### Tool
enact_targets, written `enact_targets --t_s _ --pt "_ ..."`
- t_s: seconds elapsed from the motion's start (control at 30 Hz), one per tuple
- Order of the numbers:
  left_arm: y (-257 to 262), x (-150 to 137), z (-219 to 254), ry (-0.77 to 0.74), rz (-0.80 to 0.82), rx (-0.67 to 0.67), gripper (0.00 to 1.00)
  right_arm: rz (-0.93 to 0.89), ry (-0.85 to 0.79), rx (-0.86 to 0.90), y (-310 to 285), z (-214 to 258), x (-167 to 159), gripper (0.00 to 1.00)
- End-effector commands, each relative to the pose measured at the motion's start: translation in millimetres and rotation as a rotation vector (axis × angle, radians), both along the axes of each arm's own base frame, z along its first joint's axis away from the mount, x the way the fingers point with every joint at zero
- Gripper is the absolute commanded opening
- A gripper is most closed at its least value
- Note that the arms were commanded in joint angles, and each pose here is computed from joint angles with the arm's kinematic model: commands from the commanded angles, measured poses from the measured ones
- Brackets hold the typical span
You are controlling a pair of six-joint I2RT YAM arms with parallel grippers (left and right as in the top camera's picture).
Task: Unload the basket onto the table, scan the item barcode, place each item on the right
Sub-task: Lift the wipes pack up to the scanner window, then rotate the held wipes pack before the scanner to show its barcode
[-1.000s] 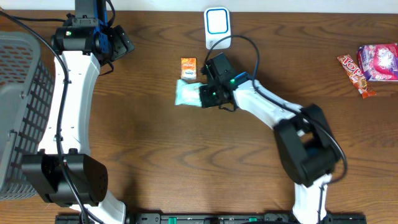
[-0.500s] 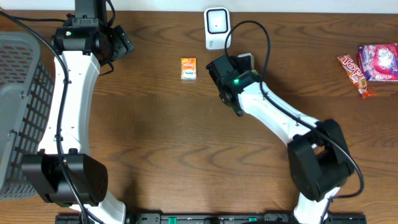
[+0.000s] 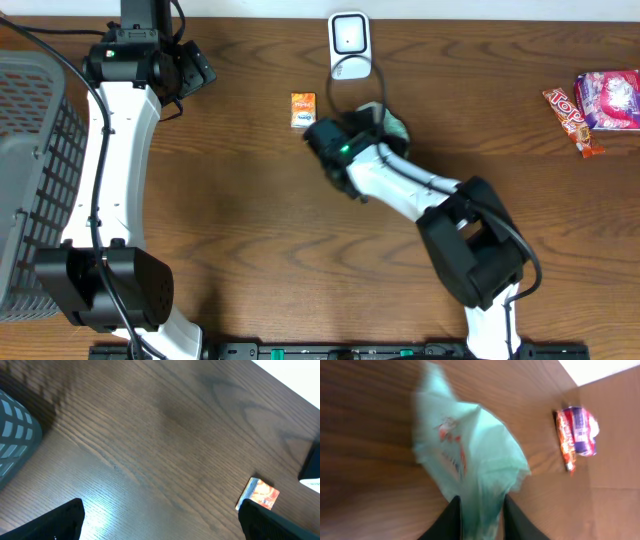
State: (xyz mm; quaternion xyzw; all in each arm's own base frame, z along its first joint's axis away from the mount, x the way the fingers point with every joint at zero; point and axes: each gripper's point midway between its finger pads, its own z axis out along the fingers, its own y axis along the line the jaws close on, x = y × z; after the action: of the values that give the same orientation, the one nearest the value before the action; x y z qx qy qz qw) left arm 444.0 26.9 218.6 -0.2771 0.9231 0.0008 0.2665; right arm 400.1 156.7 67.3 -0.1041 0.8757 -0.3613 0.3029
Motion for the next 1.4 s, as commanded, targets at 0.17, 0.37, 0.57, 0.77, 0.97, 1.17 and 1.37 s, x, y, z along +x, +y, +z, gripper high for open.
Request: enact_targets --t_s 0.17,0.37,0.57,0.77,0.97,1.17,1.37 --pt "3.2 0.0 -1.7 0.005 0.005 0.017 0.98 0.213 0.115 0.123 82.5 -27.2 -36.1 0.66" --pt "3.2 0.0 -1.7 0.005 0.005 0.017 0.98 0.207 0.095 0.164 89.6 -9.7 -26.0 0.76" --pt "3.2 0.0 -1.7 0.005 0.005 0.017 0.98 0.147 0.085 0.294 81.6 10.1 6.2 0.81" --pt "3.2 0.0 -1.7 0.005 0.005 0.017 0.98 0.108 0.186 0.538 78.1 -9.6 21.4 0.76" --pt "3.2 -0.1 -1.7 0.006 0.005 0.017 0.98 -0.063 0.187 0.742 62.3 -25.0 34.5 0.69" --pt "3.2 0.0 -1.7 0.005 0.005 0.017 0.98 -0.128 0.130 0.825 62.2 -24.0 46.0 0.61" --pt "3.2 0.0 -1.7 0.005 0.005 0.017 0.98 -0.155 0.145 0.800 65.1 -44.9 41.5 0.52"
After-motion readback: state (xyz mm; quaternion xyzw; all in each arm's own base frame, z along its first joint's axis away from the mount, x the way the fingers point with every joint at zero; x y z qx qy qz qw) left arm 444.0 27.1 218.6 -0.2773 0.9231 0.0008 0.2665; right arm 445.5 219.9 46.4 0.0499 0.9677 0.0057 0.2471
